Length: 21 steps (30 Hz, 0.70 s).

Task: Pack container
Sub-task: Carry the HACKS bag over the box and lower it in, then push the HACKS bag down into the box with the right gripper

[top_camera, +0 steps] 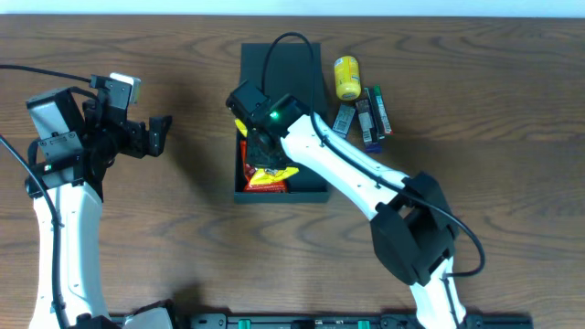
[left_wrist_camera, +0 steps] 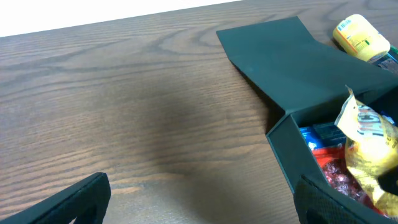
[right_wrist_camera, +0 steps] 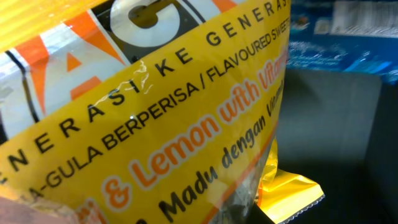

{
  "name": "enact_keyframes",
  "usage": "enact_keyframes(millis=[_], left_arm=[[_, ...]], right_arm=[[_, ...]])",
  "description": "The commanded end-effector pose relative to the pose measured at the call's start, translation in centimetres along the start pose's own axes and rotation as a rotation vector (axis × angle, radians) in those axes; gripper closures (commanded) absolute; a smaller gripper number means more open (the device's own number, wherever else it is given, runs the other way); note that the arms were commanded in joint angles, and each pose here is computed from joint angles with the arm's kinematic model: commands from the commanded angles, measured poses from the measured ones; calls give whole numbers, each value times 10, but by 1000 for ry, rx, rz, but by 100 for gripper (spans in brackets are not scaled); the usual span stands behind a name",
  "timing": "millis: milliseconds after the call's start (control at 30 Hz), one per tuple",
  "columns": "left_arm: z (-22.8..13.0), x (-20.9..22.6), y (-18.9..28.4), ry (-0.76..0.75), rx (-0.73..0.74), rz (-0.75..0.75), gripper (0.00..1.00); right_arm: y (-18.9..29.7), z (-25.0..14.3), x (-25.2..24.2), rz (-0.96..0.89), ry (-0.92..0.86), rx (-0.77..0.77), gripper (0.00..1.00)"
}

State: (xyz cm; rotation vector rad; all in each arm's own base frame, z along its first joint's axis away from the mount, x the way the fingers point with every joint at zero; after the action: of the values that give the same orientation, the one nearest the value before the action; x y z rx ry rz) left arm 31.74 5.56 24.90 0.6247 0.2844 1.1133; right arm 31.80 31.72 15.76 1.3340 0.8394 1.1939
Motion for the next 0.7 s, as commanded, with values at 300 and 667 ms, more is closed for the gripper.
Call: enact_keyframes(millis=[300, 667], left_arm=[[7, 4, 4, -26, -15, 5, 5], [7, 4, 4, -27, -15, 6, 5]], right_arm=[[-1, -5, 8, 33, 60, 10, 16], [60, 16, 19, 160, 194, -93, 35]])
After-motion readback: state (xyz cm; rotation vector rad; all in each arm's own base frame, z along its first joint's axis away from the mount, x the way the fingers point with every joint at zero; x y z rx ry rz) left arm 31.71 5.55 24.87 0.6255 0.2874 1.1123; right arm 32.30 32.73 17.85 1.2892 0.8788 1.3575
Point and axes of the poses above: each gripper's point midway between its finger pads, its own y axis back along the fingers, its own x axis along the line the jaws close on, z = x × y, the point moved 8 cm from there along y, back along the fingers, and after that the axes turned 11 degrees about -y, right-handed, at the moved point
